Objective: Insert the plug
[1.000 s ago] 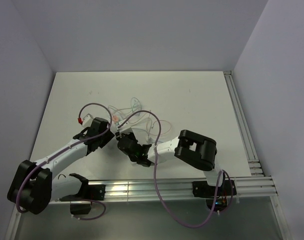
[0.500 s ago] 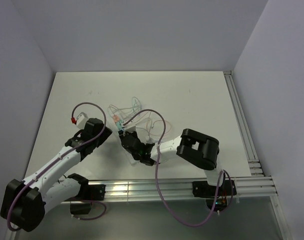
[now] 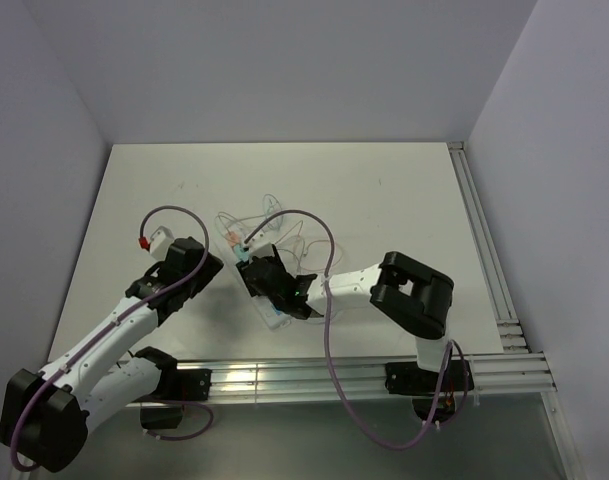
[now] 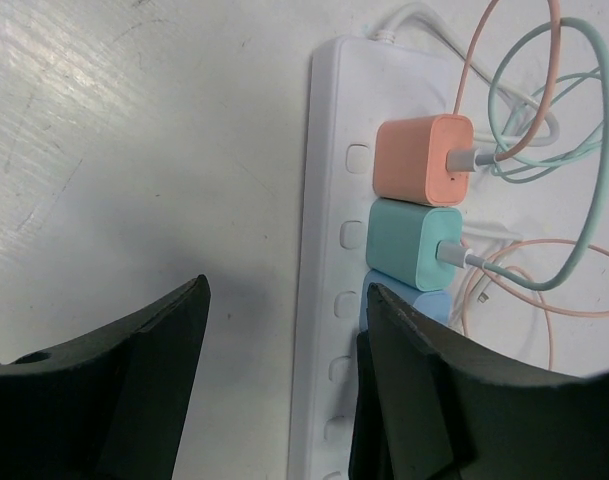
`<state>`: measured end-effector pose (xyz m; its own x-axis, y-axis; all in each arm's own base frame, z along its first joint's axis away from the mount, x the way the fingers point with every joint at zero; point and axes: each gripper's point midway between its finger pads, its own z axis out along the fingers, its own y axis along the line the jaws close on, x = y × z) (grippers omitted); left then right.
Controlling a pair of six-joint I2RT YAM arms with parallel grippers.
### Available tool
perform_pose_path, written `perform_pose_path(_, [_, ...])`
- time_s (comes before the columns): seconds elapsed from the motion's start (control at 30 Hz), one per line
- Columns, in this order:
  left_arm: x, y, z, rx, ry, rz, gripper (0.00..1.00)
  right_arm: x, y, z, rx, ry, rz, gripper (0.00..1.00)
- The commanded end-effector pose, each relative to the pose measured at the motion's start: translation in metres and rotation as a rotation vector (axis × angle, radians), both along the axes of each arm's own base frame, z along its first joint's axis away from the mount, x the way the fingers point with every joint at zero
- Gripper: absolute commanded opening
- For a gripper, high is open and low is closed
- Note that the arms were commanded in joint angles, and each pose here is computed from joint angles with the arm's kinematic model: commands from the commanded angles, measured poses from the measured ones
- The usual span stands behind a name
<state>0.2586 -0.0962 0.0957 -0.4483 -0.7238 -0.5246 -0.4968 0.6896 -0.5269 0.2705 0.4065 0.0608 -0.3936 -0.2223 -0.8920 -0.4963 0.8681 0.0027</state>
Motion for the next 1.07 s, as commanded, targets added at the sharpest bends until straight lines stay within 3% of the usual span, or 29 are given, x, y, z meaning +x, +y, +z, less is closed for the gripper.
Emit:
perform_pose_path(0.0, [0.007,-0.001,0.021,-0.009,-0.046,0.004,0.7,-0.008,-0.021,0.0,-0.087,0.06,0.036,0.63])
perform_pose_path(0.07, [0.008,-0.002,0.023,-0.009,-0.049,-0.003,0.71,-0.012,-0.016,0.023,-0.034,0.052,0.064,0.67])
perform_pose_path(0.1, [0.008,-0.002,0.024,-0.008,-0.051,-0.005,0.71,-0.013,-0.016,0.029,-0.012,0.051,0.066,0.82])
perform_pose_path(0.47, [0.009,-0.013,0.036,-0.037,-0.095,-0.078,0.76,-0.063,-0.048,0.087,0.248,0.097,0.164,0.82])
perform_pose_path(0.6, [0.008,-0.023,0.043,-0.072,-0.125,-0.137,0.79,-0.065,-0.083,0.077,0.288,0.145,0.016,0.84])
perform_pose_path(0.77, [0.006,-0.038,0.043,-0.135,-0.127,-0.189,0.81,-0.056,-0.13,0.073,0.354,0.151,-0.231,0.98])
perform_pose_path(1.03, [-0.003,-0.07,0.054,-0.279,-0.173,-0.335,0.83,-0.063,-0.16,0.053,0.536,0.24,-0.228,1.0])
